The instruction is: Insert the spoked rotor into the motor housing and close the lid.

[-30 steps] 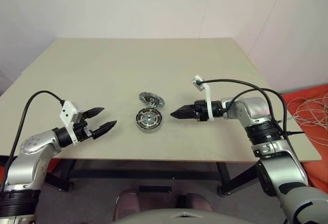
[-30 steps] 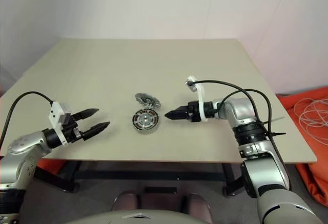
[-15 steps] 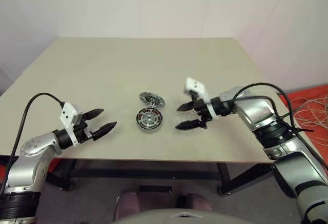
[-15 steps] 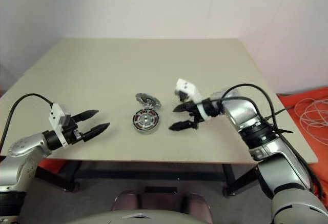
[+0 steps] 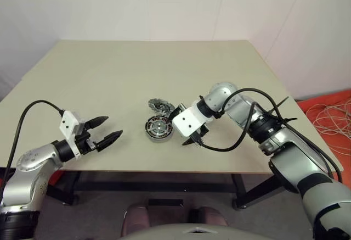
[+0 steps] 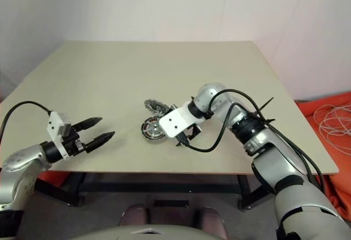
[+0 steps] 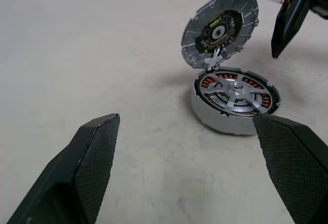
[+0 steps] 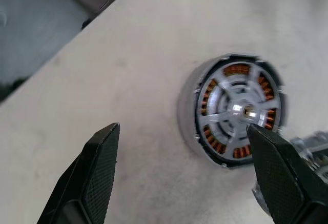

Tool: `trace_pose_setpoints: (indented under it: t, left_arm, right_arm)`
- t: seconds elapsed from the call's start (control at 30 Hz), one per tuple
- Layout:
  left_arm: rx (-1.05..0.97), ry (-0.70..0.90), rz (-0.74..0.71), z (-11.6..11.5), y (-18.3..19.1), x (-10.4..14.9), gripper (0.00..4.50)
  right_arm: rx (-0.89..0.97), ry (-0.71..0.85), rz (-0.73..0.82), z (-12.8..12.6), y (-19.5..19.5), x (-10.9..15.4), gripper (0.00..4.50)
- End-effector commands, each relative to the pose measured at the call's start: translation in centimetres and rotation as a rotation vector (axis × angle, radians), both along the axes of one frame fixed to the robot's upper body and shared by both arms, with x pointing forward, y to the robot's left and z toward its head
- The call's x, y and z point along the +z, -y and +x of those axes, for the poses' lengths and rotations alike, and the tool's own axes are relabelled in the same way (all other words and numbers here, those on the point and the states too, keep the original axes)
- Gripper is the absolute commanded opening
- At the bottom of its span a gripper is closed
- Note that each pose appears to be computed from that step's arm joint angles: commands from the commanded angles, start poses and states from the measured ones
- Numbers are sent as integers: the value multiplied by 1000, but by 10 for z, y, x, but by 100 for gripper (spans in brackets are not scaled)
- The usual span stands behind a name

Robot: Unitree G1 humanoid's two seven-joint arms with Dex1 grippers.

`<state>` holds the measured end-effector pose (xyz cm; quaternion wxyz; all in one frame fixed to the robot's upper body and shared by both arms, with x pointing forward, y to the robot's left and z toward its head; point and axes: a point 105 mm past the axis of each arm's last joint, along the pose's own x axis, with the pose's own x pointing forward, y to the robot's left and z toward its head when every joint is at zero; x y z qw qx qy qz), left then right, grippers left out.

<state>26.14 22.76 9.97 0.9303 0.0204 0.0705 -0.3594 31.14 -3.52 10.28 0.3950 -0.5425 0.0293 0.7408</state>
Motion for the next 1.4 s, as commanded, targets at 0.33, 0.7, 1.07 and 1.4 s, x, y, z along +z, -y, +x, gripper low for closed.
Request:
trace_pose_setpoints:
  t: [0.33,0.7,1.07,1.4]
  left_arm:
    - [15,58,-6,-5,3,15,440]
    - [12,71,-14,0,9,21,440]
    - [24,77,-19,0,12,24,440]
    - [29,76,-27,1,15,24,440]
  right_arm:
    - [154,224,-139,24,-5,-9,445]
    - [177,263,-142,31,-20,-10,445]
    - [263,259,-139,19,-38,-11,208]
    - [290,269,-166,16,-47,-13,1]
